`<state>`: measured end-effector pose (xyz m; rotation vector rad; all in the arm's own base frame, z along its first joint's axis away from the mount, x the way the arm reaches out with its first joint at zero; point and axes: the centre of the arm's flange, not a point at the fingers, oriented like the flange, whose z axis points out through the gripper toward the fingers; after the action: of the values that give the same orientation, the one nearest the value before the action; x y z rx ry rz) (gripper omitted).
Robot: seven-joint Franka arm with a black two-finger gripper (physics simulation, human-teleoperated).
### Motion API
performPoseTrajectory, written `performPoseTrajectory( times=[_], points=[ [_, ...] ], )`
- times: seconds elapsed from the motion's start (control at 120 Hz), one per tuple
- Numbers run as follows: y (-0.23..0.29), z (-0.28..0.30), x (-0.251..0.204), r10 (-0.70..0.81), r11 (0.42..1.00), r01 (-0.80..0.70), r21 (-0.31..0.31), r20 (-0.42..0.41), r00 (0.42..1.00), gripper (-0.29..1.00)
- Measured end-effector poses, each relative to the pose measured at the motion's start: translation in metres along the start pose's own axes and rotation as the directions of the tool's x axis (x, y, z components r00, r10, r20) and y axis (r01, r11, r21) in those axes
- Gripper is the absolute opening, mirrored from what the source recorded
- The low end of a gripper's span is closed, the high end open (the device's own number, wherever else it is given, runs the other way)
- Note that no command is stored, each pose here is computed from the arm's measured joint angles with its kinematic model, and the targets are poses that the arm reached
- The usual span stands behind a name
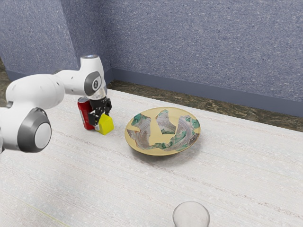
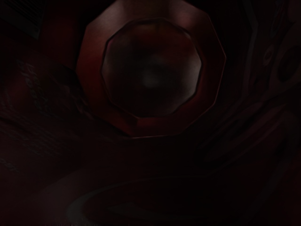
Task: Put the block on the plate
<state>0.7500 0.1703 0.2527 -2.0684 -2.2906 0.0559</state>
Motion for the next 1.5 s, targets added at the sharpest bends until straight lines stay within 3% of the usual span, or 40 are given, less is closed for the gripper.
performPoseTrajectory(
  times=[0.233,0.5,0.767,0.933,1.183,1.292,1.5],
  points=[
    [0.002,-0.002,-0.001,0.001,1.000,-0.001,-0.008,0.000,1.000,0.48],
    [0.004,-0.004,-0.019,0.021,1.000,-0.020,-0.012,0.029,0.999,0.38],
    [0.000,-0.087,-0.039,0.045,0.994,-0.042,-0.098,0.026,0.999,0.31],
    [-0.019,-0.159,-0.079,0.096,0.984,-0.092,-0.152,0.018,0.995,0.30],
    [-0.039,-0.181,-0.209,0.265,0.952,-0.258,-0.163,0.017,0.964,0.30],
    [-0.041,-0.167,-0.251,0.314,0.938,-0.306,-0.164,0.023,0.949,0.30],
    [-0.022,-0.097,-0.275,0.330,0.932,-0.318,-0.173,0.042,0.943,0.29]
  ],
)
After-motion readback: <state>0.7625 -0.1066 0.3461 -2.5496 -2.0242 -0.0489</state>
